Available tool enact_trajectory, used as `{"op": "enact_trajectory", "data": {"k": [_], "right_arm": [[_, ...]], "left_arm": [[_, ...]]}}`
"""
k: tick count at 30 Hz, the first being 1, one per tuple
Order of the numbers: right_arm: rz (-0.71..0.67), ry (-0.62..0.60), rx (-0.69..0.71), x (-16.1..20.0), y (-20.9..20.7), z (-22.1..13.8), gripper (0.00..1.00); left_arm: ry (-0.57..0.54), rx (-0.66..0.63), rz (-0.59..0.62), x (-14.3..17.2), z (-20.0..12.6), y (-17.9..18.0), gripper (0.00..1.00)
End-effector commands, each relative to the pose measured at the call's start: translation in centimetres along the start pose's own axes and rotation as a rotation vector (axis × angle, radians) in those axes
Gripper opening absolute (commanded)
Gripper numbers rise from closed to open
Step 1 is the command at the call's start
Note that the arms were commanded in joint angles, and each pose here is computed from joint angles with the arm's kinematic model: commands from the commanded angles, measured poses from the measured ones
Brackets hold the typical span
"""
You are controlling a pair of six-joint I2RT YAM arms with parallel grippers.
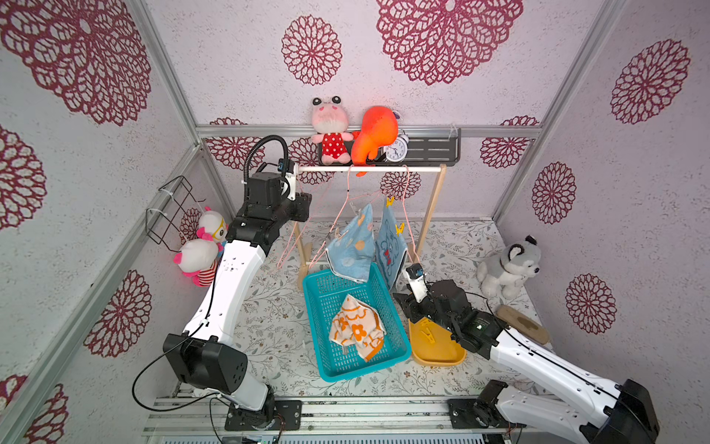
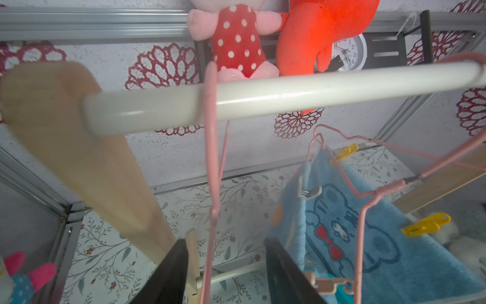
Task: Remove the clothespins securing towels to the hanger
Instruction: Place the hanger at the clothesline.
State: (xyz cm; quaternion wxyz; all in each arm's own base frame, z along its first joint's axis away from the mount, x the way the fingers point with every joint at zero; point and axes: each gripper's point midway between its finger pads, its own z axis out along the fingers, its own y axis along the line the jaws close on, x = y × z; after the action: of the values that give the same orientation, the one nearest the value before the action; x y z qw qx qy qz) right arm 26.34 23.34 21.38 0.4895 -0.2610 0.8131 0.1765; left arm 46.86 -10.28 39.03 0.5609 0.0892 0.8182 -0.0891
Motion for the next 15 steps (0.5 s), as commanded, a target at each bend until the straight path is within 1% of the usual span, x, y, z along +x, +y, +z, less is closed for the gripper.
{"op": "enact_trajectory", "data": {"k": [1,6,9,15], "right_arm": [[0.03,-0.049,-0.004,-1.6,0.0,-0.5,0.53],[0.031,-0.052,0.0,-1.7,-0.1,-0.5,0.53],[0.03,-0.054,-0.003,-1.8,-0.1,-0.4,0.53],[0.022,-0.054,-0.002,-2.0,-0.1,-0.3,0.53]], "left_arm": [[-0.058,0.007,0.005,-1.6,-1.6,-0.1,0.54],[-0.099,0.056,0.009,-2.7,-3.5,-1.7,0.51],[-0.135,0.087,0.023,-3.6,-5.2,-3.2,0.46],[-0.199,0.176,0.051,-5.1,-8.6,-6.6,0.46]]}}
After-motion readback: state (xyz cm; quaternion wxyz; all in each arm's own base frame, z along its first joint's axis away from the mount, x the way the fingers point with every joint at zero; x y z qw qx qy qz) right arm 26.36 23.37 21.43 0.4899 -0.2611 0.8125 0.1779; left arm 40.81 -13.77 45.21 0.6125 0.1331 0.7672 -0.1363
